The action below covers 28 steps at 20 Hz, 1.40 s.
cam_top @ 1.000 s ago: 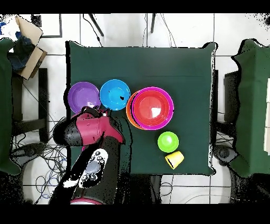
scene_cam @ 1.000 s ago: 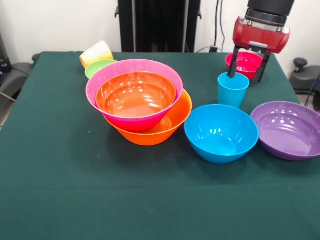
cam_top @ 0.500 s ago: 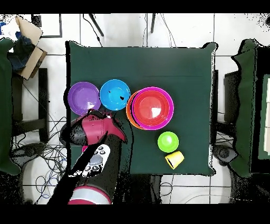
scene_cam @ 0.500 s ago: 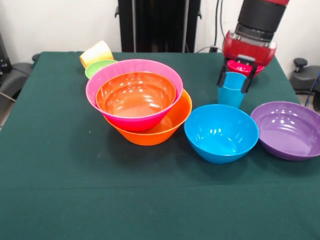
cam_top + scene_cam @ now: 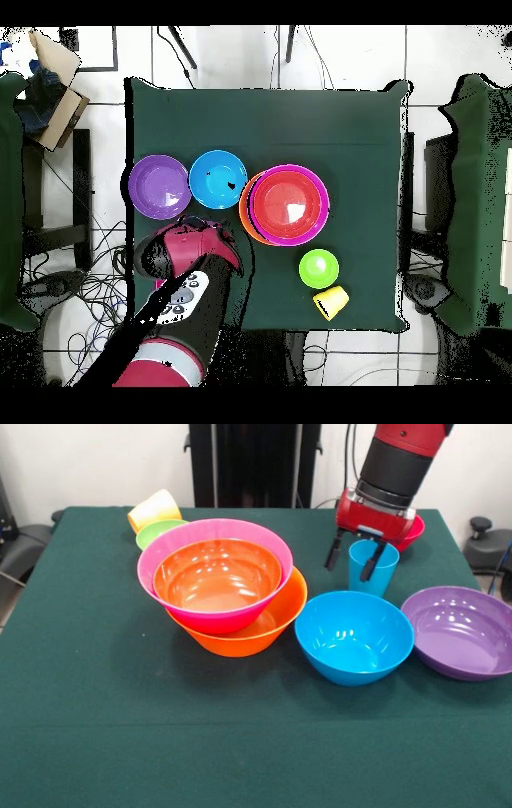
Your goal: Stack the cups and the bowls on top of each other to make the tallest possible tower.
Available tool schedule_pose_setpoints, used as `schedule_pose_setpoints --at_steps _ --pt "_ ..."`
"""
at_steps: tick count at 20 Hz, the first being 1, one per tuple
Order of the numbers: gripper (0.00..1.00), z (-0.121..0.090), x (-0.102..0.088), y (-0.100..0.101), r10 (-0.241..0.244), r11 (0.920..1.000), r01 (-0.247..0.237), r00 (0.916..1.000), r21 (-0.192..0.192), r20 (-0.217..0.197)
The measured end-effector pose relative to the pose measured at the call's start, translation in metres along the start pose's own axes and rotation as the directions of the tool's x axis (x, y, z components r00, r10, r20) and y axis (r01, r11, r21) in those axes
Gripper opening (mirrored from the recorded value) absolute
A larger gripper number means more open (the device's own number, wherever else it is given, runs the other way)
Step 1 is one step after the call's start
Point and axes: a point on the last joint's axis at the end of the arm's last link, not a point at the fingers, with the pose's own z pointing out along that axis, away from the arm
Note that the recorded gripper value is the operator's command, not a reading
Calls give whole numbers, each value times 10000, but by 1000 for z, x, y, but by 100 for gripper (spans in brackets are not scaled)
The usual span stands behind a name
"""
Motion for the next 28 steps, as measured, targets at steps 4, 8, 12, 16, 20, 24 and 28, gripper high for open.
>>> schedule_pose_setpoints --at_steps 4,8,12,16,20,24,28 --pt "100 -4 4 1 -233 9993 223 9991 285 347" --pt "100 -11 1 2 -259 9991 238 9979 352 596" --pt "100 -17 -4 0 -218 9991 188 9967 392 785" --pt "100 -26 -13 -3 -114 9994 80 9947 338 1023" --pt "100 -33 -22 -6 43 9997 -73 9931 252 1168" --pt "100 -40 -38 -18 400 9990 -424 9908 161 1294" --pt "100 -44 -48 -27 704 9974 -715 9891 36 1292"
